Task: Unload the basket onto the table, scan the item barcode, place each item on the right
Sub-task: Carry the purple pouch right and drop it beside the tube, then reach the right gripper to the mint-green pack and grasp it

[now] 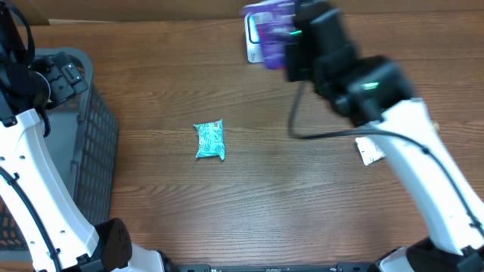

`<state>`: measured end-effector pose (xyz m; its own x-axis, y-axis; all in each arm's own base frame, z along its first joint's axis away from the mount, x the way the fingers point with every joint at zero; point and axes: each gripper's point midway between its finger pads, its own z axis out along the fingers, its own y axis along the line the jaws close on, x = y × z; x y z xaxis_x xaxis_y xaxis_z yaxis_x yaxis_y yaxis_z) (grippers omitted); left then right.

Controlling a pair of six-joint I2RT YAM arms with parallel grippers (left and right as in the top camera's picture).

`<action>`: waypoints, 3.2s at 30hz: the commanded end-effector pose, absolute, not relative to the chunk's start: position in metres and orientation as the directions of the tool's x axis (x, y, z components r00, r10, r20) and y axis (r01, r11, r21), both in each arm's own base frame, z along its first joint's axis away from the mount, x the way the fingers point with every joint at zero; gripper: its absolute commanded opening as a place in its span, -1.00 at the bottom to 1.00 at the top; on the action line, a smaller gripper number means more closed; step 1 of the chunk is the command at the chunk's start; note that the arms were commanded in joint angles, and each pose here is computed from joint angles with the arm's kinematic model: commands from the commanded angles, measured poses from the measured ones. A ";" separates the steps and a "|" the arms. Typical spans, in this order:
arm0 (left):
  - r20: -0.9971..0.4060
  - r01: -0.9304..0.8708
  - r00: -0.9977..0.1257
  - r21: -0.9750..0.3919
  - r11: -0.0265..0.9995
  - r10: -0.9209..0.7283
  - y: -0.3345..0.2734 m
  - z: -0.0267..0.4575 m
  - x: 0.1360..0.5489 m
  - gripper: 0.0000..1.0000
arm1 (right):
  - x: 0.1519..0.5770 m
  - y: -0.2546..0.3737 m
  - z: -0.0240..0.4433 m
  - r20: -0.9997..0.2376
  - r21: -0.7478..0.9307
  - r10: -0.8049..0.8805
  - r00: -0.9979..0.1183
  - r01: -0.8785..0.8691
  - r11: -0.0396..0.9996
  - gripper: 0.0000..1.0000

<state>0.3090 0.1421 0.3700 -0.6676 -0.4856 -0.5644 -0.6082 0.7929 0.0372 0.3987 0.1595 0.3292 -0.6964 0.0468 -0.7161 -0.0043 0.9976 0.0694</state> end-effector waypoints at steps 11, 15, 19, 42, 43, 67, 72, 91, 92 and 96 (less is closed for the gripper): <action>-0.560 -0.606 -0.675 0.050 0.794 -0.480 0.145 0.368 0.310 0.99 | 0.361 0.000 0.178 -0.303 0.130 0.795 -0.525 0.804 0.580 -0.93; -0.560 -0.606 -0.675 0.050 0.794 -0.480 0.145 0.368 0.310 0.99 | 0.351 -0.024 0.153 -0.290 0.083 0.826 -0.483 0.847 0.525 -0.93; -0.559 -0.606 -0.675 0.050 0.794 -0.480 0.145 0.368 0.310 0.99 | 0.338 -0.046 0.143 -0.277 0.028 0.838 -0.471 0.868 0.497 -0.62; -0.560 -0.606 -0.675 0.050 0.794 -0.480 0.145 0.368 0.310 0.99 | 0.386 0.187 0.172 -0.232 0.448 0.113 -0.966 -0.003 0.894 0.98; -0.559 -0.606 -0.675 0.050 0.794 -0.480 0.145 0.368 0.310 0.99 | 0.384 0.200 0.164 -0.214 0.450 0.096 -0.972 -0.011 0.893 0.99; -0.559 -0.606 -0.675 0.050 0.794 -0.480 0.145 0.368 0.310 0.99 | 0.329 0.429 0.085 -0.340 0.508 -0.137 -0.931 -0.304 0.806 0.50; -0.559 -0.606 -0.675 0.050 0.794 -0.480 0.145 0.368 0.310 0.99 | 0.331 0.448 0.077 -0.413 0.491 -0.158 -0.897 -0.365 0.791 0.40; -0.559 -0.606 -0.675 0.050 0.794 -0.480 0.145 0.368 0.310 0.99 | 0.325 0.329 0.011 -0.086 0.248 -0.176 -0.981 -0.192 0.949 0.32; -0.560 -0.606 -0.675 0.050 0.794 -0.480 0.145 0.368 0.310 0.99 | 0.330 0.319 0.011 -0.081 0.241 -0.173 -0.982 -0.188 0.952 0.32; -0.560 -0.606 -0.675 0.050 0.794 -0.480 0.145 0.368 0.310 0.99 | 0.354 0.291 0.024 -0.075 0.298 -0.156 -0.985 -0.172 0.939 0.40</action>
